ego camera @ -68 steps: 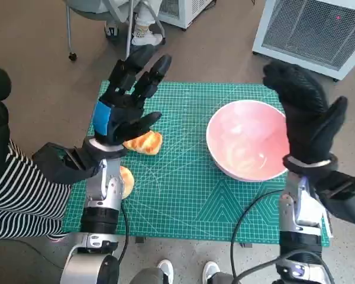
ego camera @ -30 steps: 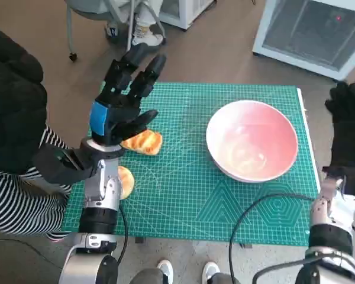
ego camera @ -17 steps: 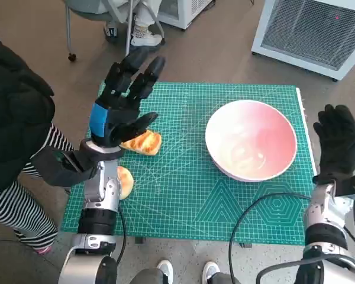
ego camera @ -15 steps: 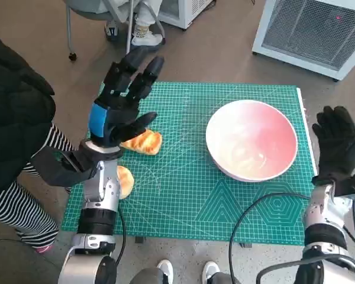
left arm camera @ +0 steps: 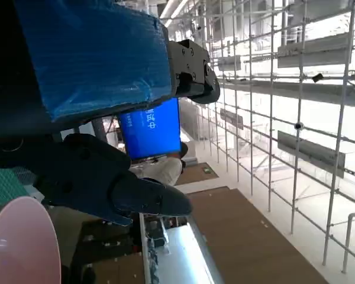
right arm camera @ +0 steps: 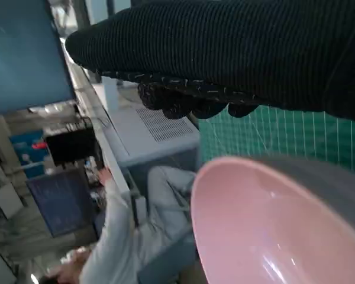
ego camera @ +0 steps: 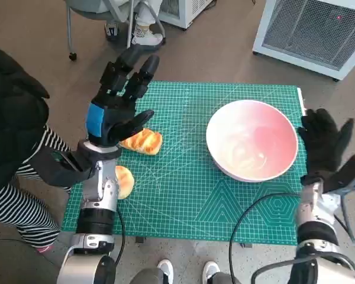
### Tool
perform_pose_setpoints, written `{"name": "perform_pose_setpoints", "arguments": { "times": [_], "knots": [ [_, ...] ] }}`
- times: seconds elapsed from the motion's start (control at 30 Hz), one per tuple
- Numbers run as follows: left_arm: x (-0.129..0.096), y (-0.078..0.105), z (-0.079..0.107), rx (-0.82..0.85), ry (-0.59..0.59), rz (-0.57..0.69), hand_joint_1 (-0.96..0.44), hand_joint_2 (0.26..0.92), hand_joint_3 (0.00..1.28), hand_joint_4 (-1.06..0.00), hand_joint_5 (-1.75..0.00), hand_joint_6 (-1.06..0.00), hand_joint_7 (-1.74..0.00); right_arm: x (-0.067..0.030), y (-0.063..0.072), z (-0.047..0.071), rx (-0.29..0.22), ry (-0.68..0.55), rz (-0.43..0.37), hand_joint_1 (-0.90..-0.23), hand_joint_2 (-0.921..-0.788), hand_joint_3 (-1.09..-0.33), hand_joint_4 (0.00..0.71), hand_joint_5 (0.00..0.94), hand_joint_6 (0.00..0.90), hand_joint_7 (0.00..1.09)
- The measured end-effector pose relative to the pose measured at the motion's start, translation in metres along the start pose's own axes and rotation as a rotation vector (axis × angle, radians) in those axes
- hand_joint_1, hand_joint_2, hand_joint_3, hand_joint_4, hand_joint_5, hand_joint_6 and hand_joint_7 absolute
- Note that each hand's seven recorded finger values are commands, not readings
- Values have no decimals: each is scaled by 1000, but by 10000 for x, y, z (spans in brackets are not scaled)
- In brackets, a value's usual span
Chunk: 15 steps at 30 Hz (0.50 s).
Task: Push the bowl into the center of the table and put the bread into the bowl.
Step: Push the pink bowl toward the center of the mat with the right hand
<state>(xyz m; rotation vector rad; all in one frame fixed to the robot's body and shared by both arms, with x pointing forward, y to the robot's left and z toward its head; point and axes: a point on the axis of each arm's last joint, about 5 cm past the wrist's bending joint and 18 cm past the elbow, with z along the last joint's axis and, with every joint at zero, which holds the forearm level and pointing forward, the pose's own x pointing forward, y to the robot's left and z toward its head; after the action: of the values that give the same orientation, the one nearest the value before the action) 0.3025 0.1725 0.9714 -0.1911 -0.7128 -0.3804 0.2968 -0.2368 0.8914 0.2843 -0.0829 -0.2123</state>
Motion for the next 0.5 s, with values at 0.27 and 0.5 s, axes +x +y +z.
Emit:
{"name": "perform_pose_setpoints", "arguments": {
  "times": [0.27, 0.5],
  "knots": [
    [-1, 4, 1, 0, 1, 1, -479, 921, 167, -293, -5, -213, -379, 0, 107, -56, 17, 31, 36, -599, -921, -910, 149, 6, 115, 233],
    [-1, 7, 2, 1, 3, 0, -484, 921, 167, -292, -3, -222, -368, 22, 224, -74, 34, 42, 76, -600, -921, -903, 144, 2, 118, 223]
  ]
}}
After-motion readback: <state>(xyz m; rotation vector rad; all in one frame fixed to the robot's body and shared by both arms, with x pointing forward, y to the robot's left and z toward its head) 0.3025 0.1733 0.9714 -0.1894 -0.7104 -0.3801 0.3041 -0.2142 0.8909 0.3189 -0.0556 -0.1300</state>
